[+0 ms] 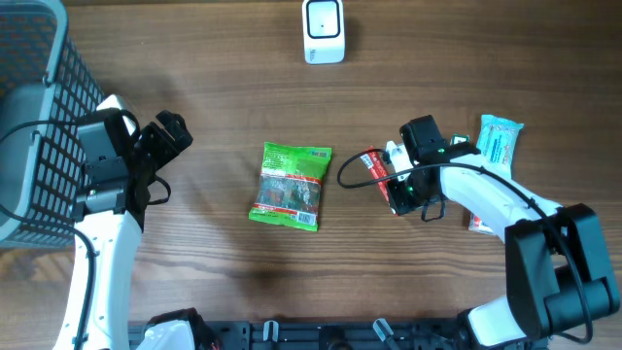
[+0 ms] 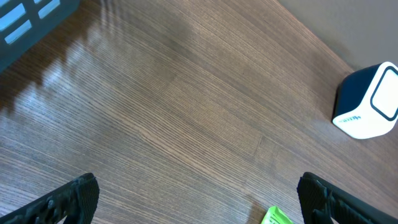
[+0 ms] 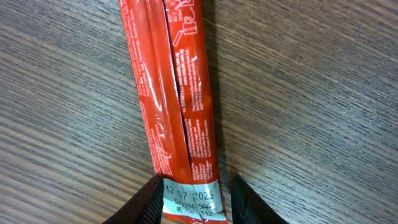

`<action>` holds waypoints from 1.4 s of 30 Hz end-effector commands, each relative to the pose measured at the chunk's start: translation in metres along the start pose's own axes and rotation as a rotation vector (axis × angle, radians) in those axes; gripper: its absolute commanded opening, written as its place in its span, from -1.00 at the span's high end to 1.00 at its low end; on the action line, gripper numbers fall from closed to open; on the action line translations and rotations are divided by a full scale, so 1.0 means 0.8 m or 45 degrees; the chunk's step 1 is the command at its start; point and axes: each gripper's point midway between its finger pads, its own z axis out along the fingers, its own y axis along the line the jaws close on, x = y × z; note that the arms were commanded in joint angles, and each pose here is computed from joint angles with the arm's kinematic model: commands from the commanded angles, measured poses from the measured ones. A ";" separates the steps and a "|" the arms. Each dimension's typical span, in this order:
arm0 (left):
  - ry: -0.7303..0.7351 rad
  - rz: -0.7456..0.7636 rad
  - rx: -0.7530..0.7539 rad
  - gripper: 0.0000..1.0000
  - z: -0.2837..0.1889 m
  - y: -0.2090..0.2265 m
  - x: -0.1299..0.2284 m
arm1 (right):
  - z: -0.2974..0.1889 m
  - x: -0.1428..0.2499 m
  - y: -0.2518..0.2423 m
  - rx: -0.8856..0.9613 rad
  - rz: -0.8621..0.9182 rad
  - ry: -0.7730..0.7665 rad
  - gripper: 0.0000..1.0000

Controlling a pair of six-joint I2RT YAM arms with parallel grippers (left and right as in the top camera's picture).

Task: Scan the item barcode
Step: 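Lift the red stick packet upright with the right gripper, then carry the red packet to the scanner and hold it at the window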

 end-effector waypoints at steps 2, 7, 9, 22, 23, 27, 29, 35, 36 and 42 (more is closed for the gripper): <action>-0.015 0.018 -0.005 -1.00 -0.001 0.000 -0.006 | 0.020 0.020 0.000 0.005 0.024 0.037 0.36; -0.015 0.018 -0.005 -1.00 -0.001 0.000 -0.006 | 0.021 0.017 -0.008 0.048 0.020 0.019 0.77; -0.015 0.017 -0.005 -1.00 -0.001 0.000 -0.006 | 0.010 0.005 -0.007 0.046 0.006 -0.009 0.82; -0.015 0.018 -0.005 -1.00 -0.001 0.000 -0.005 | -0.065 -0.046 0.003 0.029 0.081 -0.280 0.92; -0.015 0.017 -0.005 -1.00 -0.001 0.000 -0.006 | -0.065 -0.048 0.003 0.029 0.083 -0.290 0.92; -0.015 0.018 -0.005 -1.00 -0.001 0.000 -0.006 | -0.068 -0.056 0.003 0.030 0.075 -0.325 0.91; -0.015 0.018 -0.005 -1.00 -0.001 0.000 -0.006 | -0.075 -0.065 0.004 0.034 0.050 -0.351 0.92; -0.015 0.018 -0.005 -1.00 -0.001 0.000 -0.006 | -0.160 -0.112 0.012 0.041 0.011 -0.440 0.91; -0.015 0.017 -0.005 -1.00 -0.001 0.000 -0.005 | -0.173 -0.114 0.014 0.042 0.004 -0.438 0.92; -0.015 0.018 -0.005 -1.00 -0.001 0.000 -0.006 | -0.232 -0.111 0.038 -0.042 -0.141 -0.413 0.92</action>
